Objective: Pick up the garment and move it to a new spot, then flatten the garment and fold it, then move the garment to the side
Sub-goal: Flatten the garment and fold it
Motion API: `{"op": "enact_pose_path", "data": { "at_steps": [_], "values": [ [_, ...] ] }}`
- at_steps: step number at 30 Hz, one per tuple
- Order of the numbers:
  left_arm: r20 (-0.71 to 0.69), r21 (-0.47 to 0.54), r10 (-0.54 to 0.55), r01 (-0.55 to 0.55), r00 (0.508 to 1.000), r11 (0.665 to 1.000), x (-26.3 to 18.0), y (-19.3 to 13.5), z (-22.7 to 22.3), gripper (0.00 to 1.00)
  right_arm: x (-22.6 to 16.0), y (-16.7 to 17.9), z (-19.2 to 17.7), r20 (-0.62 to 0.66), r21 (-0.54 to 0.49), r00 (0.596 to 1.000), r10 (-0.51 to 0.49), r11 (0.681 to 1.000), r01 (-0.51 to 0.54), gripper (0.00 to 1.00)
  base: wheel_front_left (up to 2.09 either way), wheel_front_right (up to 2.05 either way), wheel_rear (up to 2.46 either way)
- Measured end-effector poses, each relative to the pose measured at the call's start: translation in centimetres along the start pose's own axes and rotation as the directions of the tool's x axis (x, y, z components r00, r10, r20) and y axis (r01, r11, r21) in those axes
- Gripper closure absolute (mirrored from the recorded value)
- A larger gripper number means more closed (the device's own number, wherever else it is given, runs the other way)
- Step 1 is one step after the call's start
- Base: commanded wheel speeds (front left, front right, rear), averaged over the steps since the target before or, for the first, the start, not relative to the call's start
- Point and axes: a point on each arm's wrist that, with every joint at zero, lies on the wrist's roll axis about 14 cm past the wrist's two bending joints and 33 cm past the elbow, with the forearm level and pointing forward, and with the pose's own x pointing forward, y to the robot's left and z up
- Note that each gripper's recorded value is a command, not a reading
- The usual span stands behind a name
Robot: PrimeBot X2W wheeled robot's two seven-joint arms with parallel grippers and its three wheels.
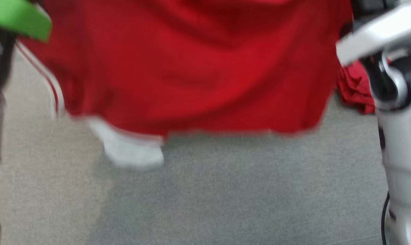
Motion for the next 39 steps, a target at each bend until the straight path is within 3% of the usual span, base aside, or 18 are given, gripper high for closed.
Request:
{"op": "enact_pose_path", "data": {
  "at_steps": [5, 8, 14, 21, 24, 31, 39],
  "values": [
    [0.055, 0.077, 0.067, -0.072, 0.996, 0.994, 4.8, 3.6, -1.4, 1.00, 6.6, -1.0, 0.0, 0.085, -0.084, 0.996, -0.010, 0.996, 0.017, 1.00, 0.00, 0.00, 0.00],
    [0.054, 0.099, 0.073, -0.079, 0.996, 0.992, 6.9, 4.2, -3.6, 1.00, 9.4, -1.5, -1.9, 0.083, -0.102, 0.996, -0.020, 0.994, 0.029, 1.00, 0.00, 0.00, 0.00],
    [-0.023, 0.106, 0.066, -0.064, 0.998, 0.992, 7.8, 4.4, -11.9, 1.00, 12.0, -2.7, -10.5, -0.025, -0.104, 0.998, -0.052, 0.993, 0.049, 1.00, 0.00, 0.00, 0.00],
    [-0.212, -0.020, 0.055, -0.061, 0.976, 0.998, 3.6, 2.7, -23.9, 1.00, 9.0, -1.4, -24.6, -0.265, -0.053, 0.964, -0.028, 0.999, 0.014, 1.00, 0.00, 0.00, 0.00],
    [-0.273, -0.078, 0.049, -0.073, 0.961, 0.994, 1.0, 1.7, -27.0, 1.00, 7.1, -0.5, -28.3, -0.332, -0.023, 0.943, -0.007, 1.000, -0.001, 1.00, 0.00, 0.00, 0.00],
    [-0.304, -0.210, 0.035, -0.103, 0.952, 0.972, -4.5, -0.6, -27.9, 1.00, 2.9, 1.1, -31.0, -0.400, 0.073, 0.917, 0.006, 0.997, 0.025, 1.00, 0.00, 0.00, 0.00],
    [-0.336, -0.269, 0.061, -0.157, 0.940, 0.950, -10.9, -2.3, -25.9, 1.00, -1.7, 1.6, -28.9, -0.385, 0.122, 0.923, -0.007, 0.991, 0.058, 1.00, 0.00, 0.00, 0.00]
  ]
}}
